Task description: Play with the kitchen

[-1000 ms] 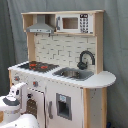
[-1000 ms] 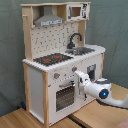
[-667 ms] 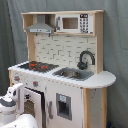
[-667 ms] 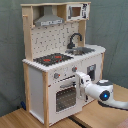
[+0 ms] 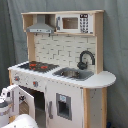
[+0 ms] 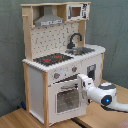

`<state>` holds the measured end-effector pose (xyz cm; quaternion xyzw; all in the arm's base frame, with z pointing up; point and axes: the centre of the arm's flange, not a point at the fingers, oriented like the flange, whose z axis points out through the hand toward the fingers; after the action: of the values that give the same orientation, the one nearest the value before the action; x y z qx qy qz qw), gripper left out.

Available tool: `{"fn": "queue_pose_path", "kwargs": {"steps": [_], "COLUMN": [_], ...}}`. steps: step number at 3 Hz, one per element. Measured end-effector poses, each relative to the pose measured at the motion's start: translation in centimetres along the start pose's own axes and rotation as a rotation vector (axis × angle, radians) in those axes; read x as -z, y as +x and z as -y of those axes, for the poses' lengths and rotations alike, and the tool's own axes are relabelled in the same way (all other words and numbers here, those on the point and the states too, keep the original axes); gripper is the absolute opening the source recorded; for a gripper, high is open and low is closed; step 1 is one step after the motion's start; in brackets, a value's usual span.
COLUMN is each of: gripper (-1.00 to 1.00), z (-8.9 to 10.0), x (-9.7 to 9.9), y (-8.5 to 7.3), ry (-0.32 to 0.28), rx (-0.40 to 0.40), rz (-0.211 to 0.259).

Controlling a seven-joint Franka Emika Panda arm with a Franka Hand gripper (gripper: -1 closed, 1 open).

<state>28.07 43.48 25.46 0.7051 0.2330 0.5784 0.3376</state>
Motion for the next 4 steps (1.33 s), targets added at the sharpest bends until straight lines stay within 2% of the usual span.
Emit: {"fn": "queue_pose_path", "kwargs": {"steps": [4], "gripper": [-1.00], "z": [2.3], "x": [2.7], "y": [0.4], "ry": [-0.143], "rx": [-0.010], "rz": [-0.005]}}
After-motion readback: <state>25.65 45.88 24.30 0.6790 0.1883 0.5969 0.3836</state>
